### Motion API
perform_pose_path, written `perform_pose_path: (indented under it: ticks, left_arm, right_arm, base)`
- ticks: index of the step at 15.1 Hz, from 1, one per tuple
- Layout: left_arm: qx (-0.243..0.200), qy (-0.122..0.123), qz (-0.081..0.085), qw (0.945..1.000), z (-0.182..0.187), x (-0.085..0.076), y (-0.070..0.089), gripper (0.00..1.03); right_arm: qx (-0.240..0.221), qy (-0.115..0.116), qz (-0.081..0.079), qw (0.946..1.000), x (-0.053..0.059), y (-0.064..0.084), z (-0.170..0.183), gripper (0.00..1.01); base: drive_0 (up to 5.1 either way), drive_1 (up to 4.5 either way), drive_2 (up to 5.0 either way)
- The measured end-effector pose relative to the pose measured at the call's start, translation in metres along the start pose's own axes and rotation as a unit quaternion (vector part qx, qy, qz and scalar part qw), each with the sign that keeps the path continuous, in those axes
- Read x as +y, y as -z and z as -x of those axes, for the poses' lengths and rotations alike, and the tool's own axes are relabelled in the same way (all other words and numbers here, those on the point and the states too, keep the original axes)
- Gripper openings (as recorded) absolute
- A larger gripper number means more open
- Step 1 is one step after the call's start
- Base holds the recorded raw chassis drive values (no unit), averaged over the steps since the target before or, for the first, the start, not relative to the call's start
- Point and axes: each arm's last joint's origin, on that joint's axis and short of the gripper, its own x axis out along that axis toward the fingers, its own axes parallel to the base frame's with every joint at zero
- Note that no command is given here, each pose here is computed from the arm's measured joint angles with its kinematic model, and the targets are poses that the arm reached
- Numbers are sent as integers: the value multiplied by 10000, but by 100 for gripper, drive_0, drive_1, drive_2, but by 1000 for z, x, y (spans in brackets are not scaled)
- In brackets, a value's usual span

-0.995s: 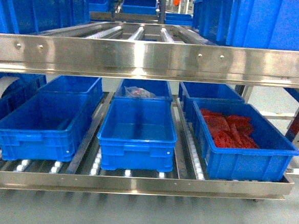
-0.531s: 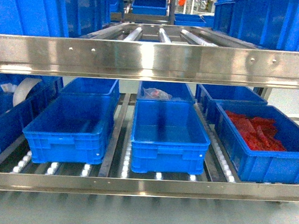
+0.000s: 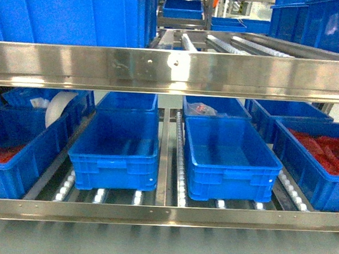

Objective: Sort blue parts and orange caps into right shelf containers

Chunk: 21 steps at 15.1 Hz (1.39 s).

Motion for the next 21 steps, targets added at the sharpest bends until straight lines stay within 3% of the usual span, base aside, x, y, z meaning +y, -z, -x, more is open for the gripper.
perform_pose_path:
  ticks: [2, 21]
  left_arm:
    - [-6, 0, 0, 10000, 0, 0, 0, 43]
    - [-6, -4, 0, 10000, 0, 0, 0, 43]
  right_arm:
    - [17, 0, 0, 10000, 0, 0, 0, 44]
    - [13, 2, 0, 10000, 0, 0, 0, 44]
  base:
    - [-500, 245, 245]
    - [0, 0, 0]
